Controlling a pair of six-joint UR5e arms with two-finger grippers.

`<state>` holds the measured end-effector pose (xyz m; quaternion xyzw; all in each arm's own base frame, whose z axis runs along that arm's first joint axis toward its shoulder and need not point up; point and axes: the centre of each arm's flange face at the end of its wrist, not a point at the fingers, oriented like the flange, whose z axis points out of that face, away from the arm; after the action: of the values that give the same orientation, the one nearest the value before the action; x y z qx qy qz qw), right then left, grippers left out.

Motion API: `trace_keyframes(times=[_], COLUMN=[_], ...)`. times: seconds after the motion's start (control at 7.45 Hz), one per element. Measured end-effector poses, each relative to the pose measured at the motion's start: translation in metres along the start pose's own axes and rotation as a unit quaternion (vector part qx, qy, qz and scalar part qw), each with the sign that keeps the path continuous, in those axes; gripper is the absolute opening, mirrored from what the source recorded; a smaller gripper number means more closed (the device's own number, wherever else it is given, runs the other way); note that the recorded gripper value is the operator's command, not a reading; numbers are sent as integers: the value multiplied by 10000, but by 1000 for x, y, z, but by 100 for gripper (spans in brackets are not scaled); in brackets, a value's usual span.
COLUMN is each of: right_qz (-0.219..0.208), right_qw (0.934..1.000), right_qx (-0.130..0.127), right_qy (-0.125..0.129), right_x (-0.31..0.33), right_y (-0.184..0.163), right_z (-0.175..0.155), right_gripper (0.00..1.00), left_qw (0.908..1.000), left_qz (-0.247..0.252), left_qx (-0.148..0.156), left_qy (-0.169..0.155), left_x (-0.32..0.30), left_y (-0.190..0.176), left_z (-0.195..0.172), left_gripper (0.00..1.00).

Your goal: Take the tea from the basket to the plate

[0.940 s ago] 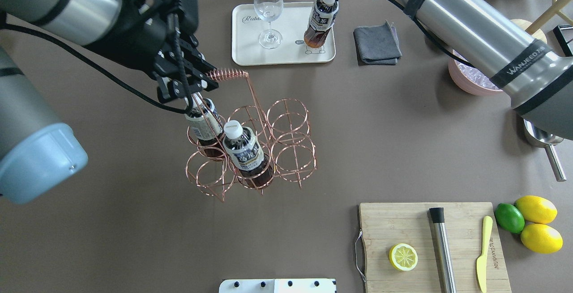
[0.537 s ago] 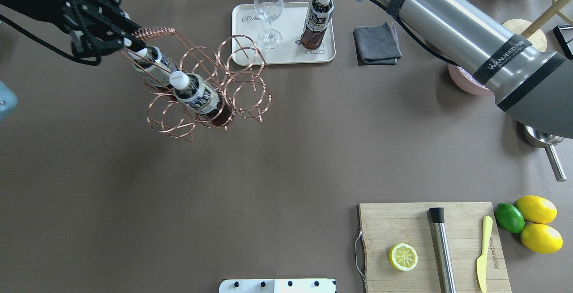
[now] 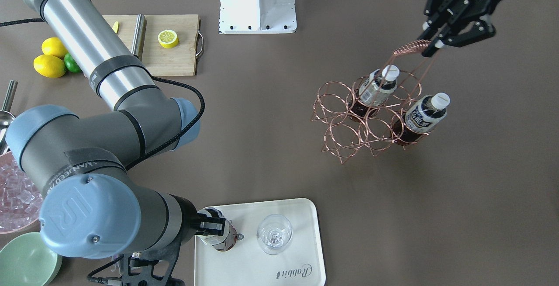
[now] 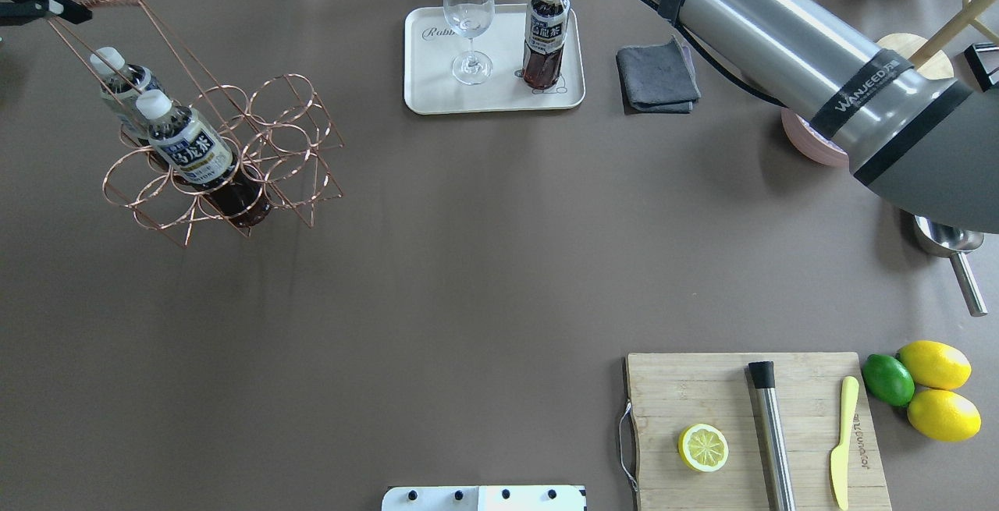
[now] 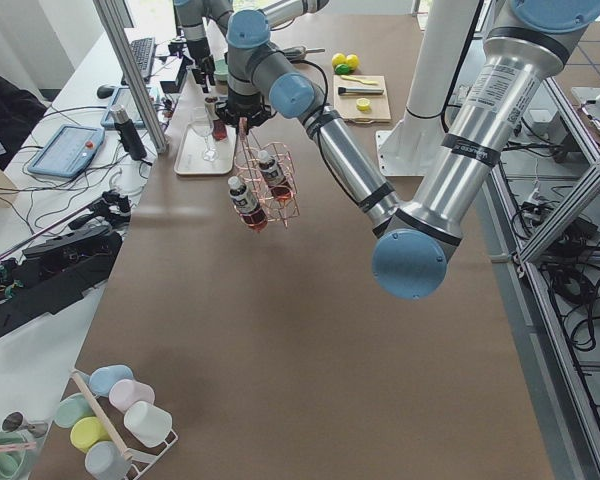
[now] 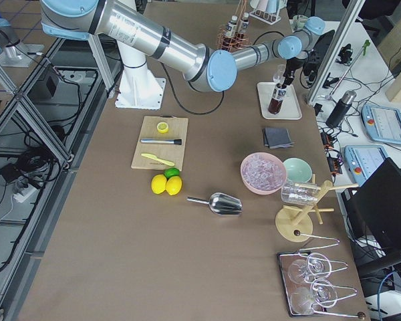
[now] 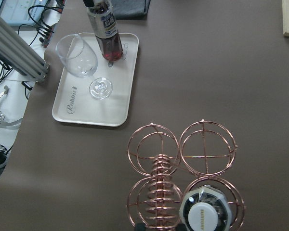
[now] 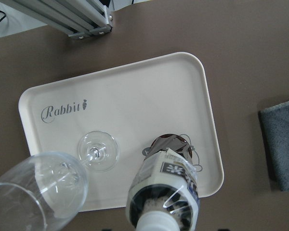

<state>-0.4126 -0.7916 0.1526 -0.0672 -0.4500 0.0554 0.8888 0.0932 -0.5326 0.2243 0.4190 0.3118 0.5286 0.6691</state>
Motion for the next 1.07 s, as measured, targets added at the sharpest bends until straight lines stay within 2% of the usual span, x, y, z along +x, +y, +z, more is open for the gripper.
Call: trace_keyframes(times=[0.27,0.54,0.81,1.07], right_qz=[-95,-62,-135,-605], right_qw=[9999,9999,9998,9975], right_qx=[62,87,86,43], right_qy=[-99,-109,71,367], right_x=[-20,-2,61,174], right_y=[16,42,76,116], right_z=[-30,-56,-88,-110], right_gripper=[100,100,100,100], left_qw=[9995,9986,9979,9978], left_qz=[217,307,281,185], left_qx=[-226,-393,-524,-598], left_qy=[-107,-151,-248,-226], left_x=[-32,-56,-87,-124], left_y=[57,91,115,117], left_z=[-10,-12,-20,-16], left_gripper=[0,0,0,0])
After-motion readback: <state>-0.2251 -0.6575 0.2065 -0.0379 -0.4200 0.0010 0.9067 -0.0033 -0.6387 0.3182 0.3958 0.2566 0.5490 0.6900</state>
